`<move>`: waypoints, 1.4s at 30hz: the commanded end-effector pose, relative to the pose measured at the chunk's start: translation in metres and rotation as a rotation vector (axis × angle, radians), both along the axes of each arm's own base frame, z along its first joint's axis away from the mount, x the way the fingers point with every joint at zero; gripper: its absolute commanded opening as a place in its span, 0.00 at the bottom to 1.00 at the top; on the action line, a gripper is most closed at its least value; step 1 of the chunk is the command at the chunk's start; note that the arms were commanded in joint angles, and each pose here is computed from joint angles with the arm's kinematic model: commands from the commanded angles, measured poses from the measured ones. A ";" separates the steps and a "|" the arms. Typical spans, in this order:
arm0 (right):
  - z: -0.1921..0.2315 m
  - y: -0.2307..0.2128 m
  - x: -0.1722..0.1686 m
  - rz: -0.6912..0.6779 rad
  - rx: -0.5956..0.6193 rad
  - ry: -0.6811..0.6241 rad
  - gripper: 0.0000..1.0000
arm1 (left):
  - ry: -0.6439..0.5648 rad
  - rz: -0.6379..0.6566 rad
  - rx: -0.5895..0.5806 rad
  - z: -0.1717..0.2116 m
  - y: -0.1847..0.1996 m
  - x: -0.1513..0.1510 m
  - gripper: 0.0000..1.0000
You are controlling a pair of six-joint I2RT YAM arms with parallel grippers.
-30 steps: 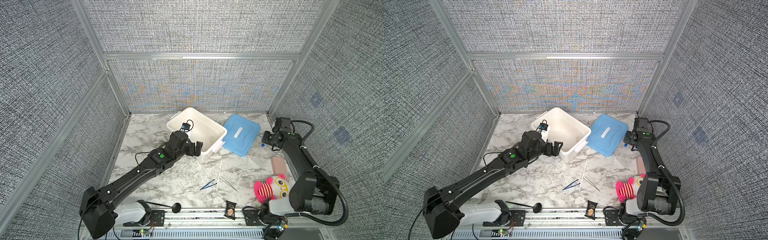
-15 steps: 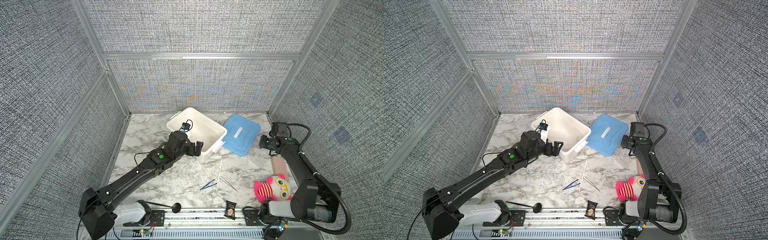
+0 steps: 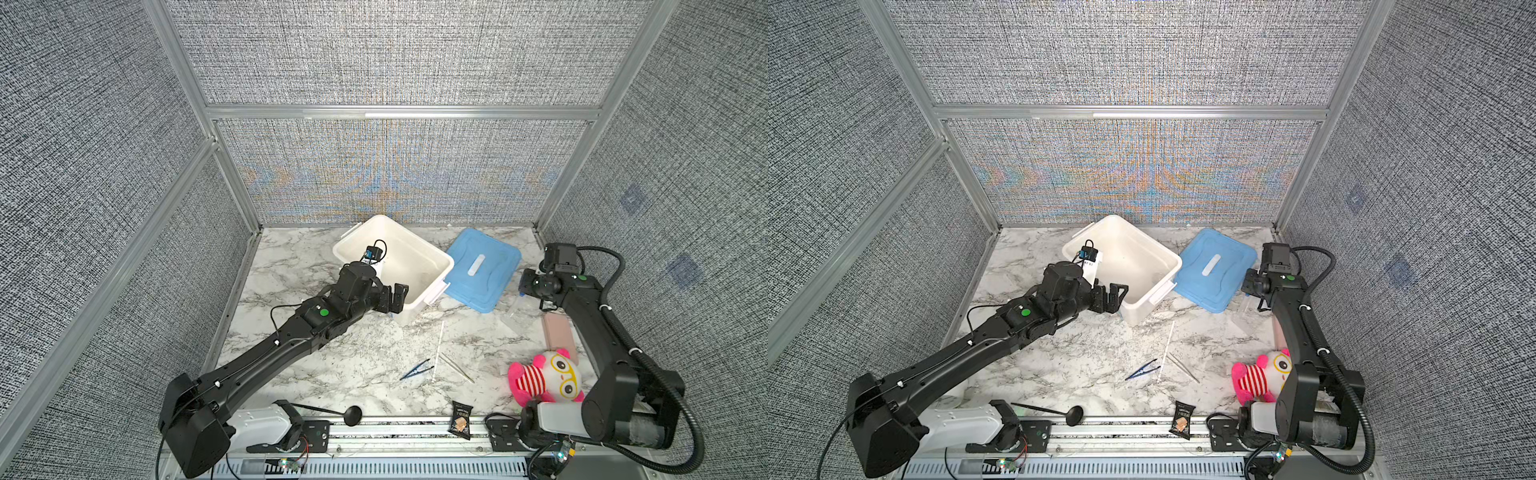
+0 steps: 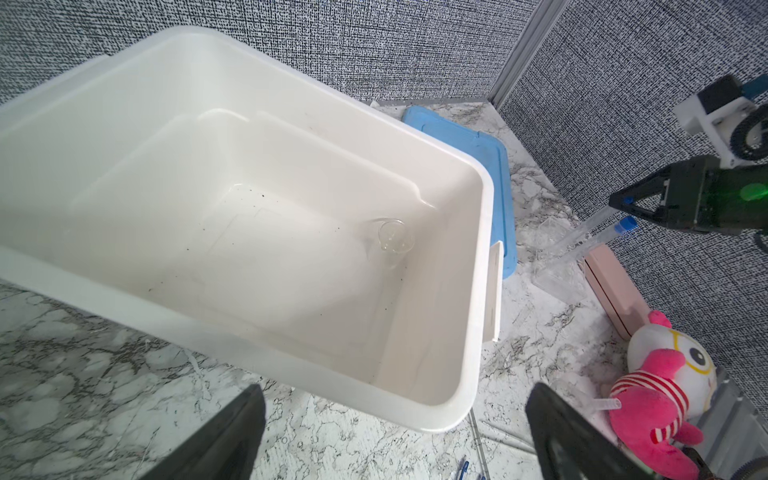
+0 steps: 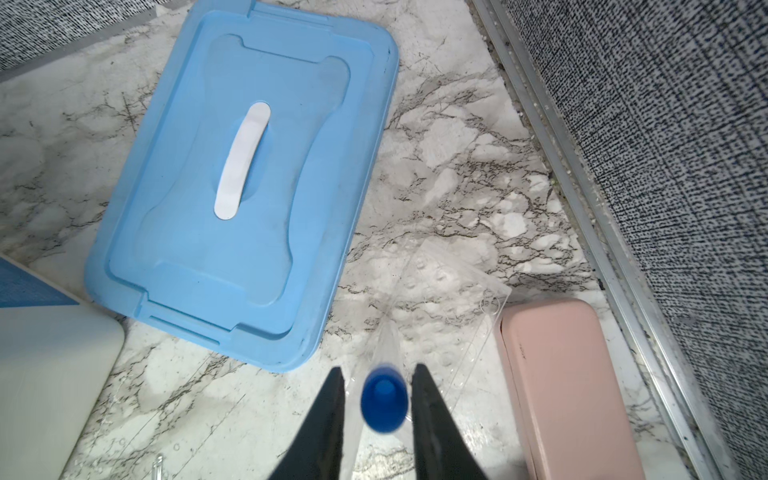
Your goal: Organize the chemistry lab equipment
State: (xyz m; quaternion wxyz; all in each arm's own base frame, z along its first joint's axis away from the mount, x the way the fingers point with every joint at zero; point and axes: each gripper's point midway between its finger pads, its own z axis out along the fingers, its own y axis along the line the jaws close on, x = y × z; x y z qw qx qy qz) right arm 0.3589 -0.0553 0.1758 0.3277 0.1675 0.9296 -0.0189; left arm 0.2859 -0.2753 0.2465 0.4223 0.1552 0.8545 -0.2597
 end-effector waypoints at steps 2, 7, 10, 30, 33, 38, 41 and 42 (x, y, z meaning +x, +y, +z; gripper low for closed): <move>0.013 0.004 -0.002 -0.001 0.020 -0.017 0.31 | -0.007 -0.002 -0.037 0.007 -0.004 0.001 0.99; 0.021 0.000 -0.005 -0.021 0.017 -0.007 0.31 | -0.008 -0.009 -0.041 0.006 -0.006 0.001 0.99; 0.022 0.001 -0.007 -0.022 0.022 0.008 0.31 | -0.005 -0.007 -0.046 0.006 -0.006 0.001 0.99; 0.083 0.074 -0.014 0.223 0.003 -0.050 0.41 | -0.080 0.154 0.154 0.016 0.039 0.016 0.99; 0.088 0.095 -0.015 0.290 -0.007 -0.052 0.41 | -0.095 0.191 0.216 0.019 0.056 0.018 0.99; 0.084 0.116 -0.012 0.349 0.012 -0.040 0.41 | -0.053 0.221 0.216 0.017 0.075 0.022 0.99; 0.078 0.138 -0.011 0.430 0.035 -0.028 0.41 | -0.001 0.230 0.194 0.008 0.080 0.025 0.99; 0.075 0.147 -0.010 0.465 0.051 -0.028 0.41 | 0.012 0.241 0.192 0.006 0.082 0.026 0.99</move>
